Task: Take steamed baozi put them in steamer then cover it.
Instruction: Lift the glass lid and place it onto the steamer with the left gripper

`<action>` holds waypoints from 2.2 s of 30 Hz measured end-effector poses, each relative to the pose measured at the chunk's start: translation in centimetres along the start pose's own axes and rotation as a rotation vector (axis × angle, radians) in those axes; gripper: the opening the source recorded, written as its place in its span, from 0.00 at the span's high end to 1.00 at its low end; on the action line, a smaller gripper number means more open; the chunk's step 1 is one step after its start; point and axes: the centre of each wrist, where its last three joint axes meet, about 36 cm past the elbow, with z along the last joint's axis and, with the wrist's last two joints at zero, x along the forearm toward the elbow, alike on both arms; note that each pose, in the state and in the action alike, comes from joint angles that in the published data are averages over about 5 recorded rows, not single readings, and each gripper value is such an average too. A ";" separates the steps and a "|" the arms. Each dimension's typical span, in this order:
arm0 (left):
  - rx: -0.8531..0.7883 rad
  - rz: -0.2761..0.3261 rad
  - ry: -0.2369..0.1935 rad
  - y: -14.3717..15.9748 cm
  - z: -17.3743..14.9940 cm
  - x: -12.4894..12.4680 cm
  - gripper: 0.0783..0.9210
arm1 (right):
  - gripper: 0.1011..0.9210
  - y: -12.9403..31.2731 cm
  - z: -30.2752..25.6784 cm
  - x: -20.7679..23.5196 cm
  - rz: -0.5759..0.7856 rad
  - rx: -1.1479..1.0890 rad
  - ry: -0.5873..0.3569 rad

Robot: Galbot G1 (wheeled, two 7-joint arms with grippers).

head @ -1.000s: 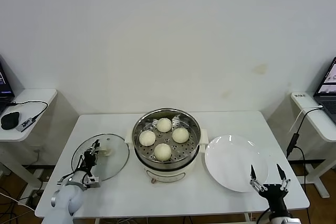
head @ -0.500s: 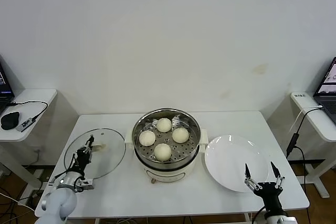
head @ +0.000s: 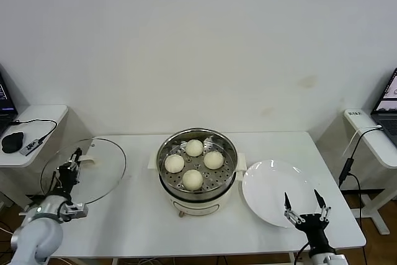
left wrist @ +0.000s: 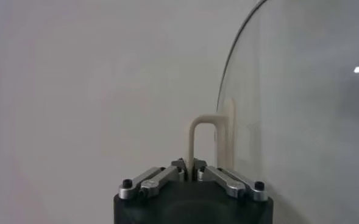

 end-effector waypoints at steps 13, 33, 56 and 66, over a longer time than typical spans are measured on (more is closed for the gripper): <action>0.166 -0.020 -0.080 7.3 -7.0 0.7 0.93 | 0.12 1.3 0.7 -0.4 -0.012 0.024 0.012; 0.132 0.038 -0.168 8.8 -21.5 -0.3 0.93 | 0.12 4.4 2.5 -1.5 -0.034 0.059 0.055; 0.134 0.071 -0.204 7.7 -32.9 -1.1 0.93 | 0.12 4.4 3.8 -1.2 -0.025 0.110 0.081; 0.115 0.067 -0.201 6.8 -34.6 -1.0 0.93 | 0.12 4.7 4.0 -1.2 -0.030 0.108 0.085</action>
